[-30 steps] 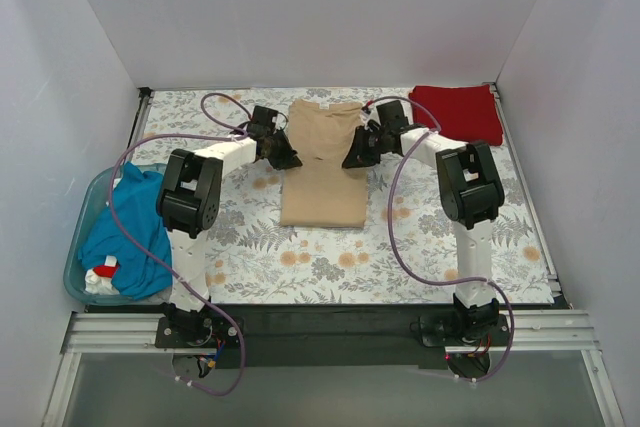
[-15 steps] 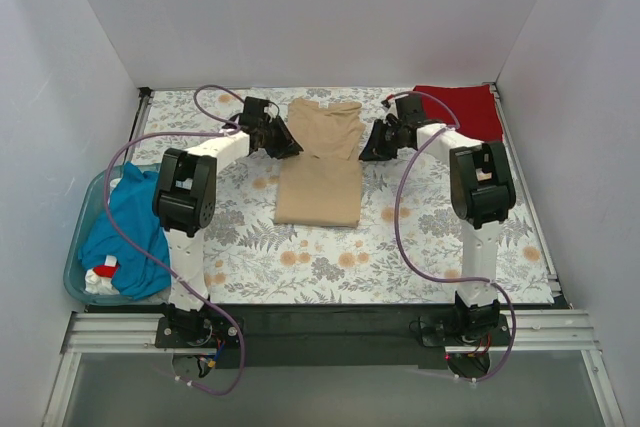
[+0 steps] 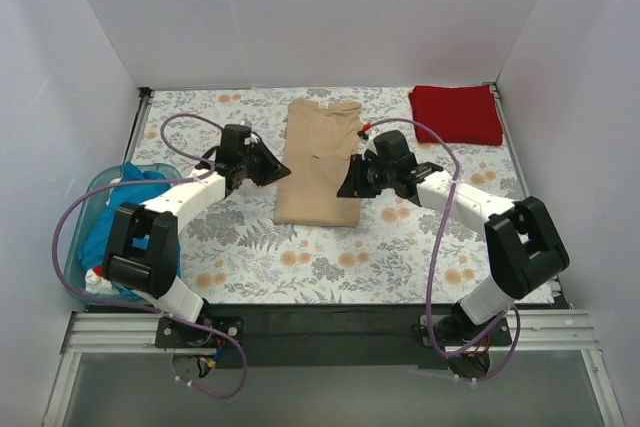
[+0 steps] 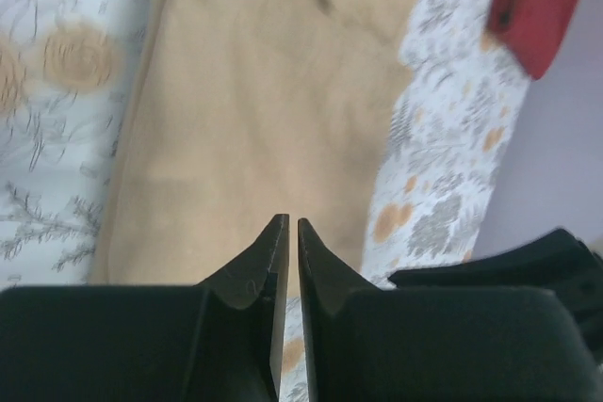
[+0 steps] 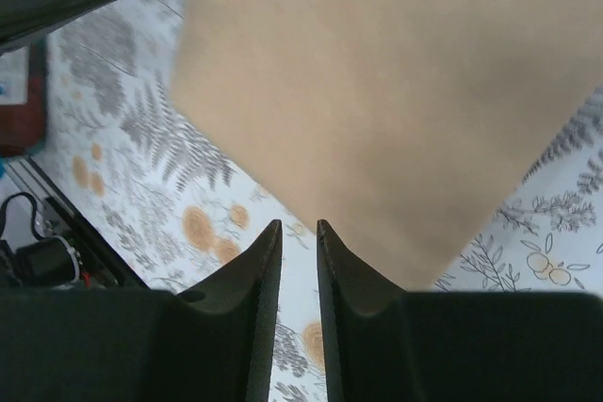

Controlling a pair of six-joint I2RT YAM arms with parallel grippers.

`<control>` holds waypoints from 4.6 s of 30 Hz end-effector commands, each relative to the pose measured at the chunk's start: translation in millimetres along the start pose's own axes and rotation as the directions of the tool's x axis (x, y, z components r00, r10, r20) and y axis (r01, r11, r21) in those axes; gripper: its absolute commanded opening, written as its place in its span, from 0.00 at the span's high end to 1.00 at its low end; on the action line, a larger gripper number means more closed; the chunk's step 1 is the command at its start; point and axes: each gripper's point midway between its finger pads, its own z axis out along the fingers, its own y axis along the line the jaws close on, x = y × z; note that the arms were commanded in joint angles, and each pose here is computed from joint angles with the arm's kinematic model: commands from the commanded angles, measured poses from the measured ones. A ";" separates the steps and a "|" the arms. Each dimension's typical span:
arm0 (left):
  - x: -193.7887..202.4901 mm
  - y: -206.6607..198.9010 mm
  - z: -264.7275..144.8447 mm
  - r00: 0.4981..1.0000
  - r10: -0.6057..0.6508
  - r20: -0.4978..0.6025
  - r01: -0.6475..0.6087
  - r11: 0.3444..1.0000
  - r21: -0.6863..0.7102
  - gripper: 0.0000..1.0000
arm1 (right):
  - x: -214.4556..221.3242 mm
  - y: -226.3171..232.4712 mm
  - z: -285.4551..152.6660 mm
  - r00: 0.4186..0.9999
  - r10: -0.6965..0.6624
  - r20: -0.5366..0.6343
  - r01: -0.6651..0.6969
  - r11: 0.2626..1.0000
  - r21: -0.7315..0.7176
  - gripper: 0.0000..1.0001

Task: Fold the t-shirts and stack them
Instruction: Fold the tshirt

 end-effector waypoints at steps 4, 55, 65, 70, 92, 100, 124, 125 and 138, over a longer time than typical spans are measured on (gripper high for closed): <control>59.8 44.5 11.3 0.992 -0.057 -0.115 0.049 0.996 -0.074 0.98 | 55.3 -26.4 32.6 0.981 0.133 -0.143 -0.145 0.987 -0.073 0.77; -41.4 13.7 73.9 1.000 0.001 0.015 -0.001 1.000 -0.002 0.76 | 104.3 -73.4 -35.4 0.971 0.219 -0.095 -0.218 0.976 0.012 0.56; -12.9 60.3 -11.1 0.994 -0.050 0.095 0.071 0.969 -0.236 0.69 | 100.2 -56.5 -10.3 0.965 0.244 -0.092 -0.243 0.970 0.021 0.52; 35.9 100.4 -31.8 0.999 -0.049 0.012 0.050 0.958 -0.283 0.62 | 90.0 -60.6 -2.8 0.964 0.264 -0.018 -0.263 0.963 0.057 0.47; 65.8 144.3 -14.5 0.998 -0.061 -0.012 0.054 0.947 -0.317 0.61 | 98.0 -69.4 18.6 0.941 0.337 0.003 -0.335 0.935 0.119 0.50; 78.5 147.1 -7.4 0.998 -0.043 -0.042 0.027 0.948 -0.316 0.63 | 103.6 -71.3 23.9 0.942 0.336 -0.021 -0.331 0.935 0.128 0.52; 184.8 115.4 -73.5 0.962 -0.043 -0.271 -0.026 0.969 -0.247 1.00 | 164.3 -72.7 -53.2 0.956 0.191 -0.224 -0.161 0.976 0.147 0.86; 189.9 120.3 -77.9 0.960 -0.049 -0.276 -0.022 0.969 -0.247 1.00 | 165.9 -72.8 -55.8 0.956 0.193 -0.221 -0.163 0.975 0.149 0.78; 201.0 132.4 -84.2 0.953 -0.076 -0.293 -0.004 0.965 -0.263 1.00 | 177.6 -56.9 -63.0 0.933 0.272 -0.236 -0.245 0.960 0.136 0.46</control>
